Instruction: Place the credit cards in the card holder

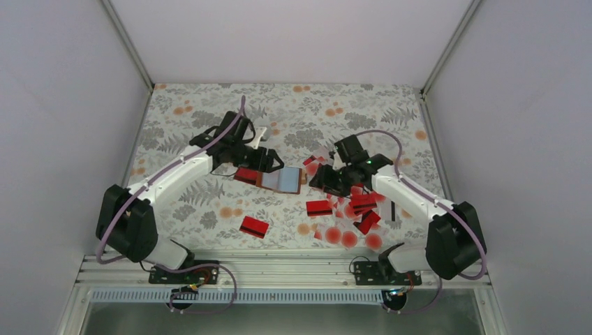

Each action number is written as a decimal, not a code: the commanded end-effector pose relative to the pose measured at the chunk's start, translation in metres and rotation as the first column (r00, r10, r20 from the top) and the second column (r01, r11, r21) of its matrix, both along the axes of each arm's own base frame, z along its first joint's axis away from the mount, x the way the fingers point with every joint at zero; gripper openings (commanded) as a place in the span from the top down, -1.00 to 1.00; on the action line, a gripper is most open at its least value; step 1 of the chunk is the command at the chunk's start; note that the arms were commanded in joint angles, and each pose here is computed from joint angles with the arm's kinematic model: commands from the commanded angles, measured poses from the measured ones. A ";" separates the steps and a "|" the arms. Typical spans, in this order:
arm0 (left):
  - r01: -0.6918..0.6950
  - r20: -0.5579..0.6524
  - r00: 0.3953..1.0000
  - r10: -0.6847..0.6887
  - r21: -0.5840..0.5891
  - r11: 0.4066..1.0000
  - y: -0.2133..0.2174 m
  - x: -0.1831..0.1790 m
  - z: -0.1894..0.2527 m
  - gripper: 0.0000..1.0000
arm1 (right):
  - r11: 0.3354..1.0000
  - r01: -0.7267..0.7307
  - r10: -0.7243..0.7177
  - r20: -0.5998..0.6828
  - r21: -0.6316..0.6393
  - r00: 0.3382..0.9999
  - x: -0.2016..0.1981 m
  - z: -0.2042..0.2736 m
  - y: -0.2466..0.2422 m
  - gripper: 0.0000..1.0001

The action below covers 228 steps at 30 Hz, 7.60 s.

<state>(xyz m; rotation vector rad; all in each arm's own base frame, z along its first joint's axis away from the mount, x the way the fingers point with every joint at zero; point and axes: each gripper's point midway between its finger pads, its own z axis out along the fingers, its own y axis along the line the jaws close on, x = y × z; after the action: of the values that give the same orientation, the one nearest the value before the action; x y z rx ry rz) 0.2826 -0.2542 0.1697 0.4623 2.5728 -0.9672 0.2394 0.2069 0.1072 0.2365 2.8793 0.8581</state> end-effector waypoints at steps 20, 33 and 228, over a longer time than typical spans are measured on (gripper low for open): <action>0.007 -0.112 0.993 -0.031 -0.205 0.979 -0.042 0.026 0.026 -0.40 | 0.933 -0.353 0.335 0.197 0.063 0.921 0.003 0.051 0.104 -0.12; 0.020 -0.125 0.991 -0.047 -0.210 0.978 -0.050 0.019 0.020 0.49 | 0.928 -0.367 0.345 0.224 0.060 0.911 0.015 0.063 0.115 -0.12; -0.061 -0.192 0.981 0.041 -0.101 0.993 0.002 0.057 -0.104 0.95 | 0.940 -0.234 0.246 -0.018 0.249 0.969 0.064 -0.073 0.089 -0.03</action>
<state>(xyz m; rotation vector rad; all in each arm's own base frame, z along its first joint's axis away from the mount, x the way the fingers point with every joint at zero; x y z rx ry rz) 0.3395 -0.2515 0.0694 0.2563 2.6869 -1.1522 0.3087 0.2974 0.0507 -0.0660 2.8624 1.2939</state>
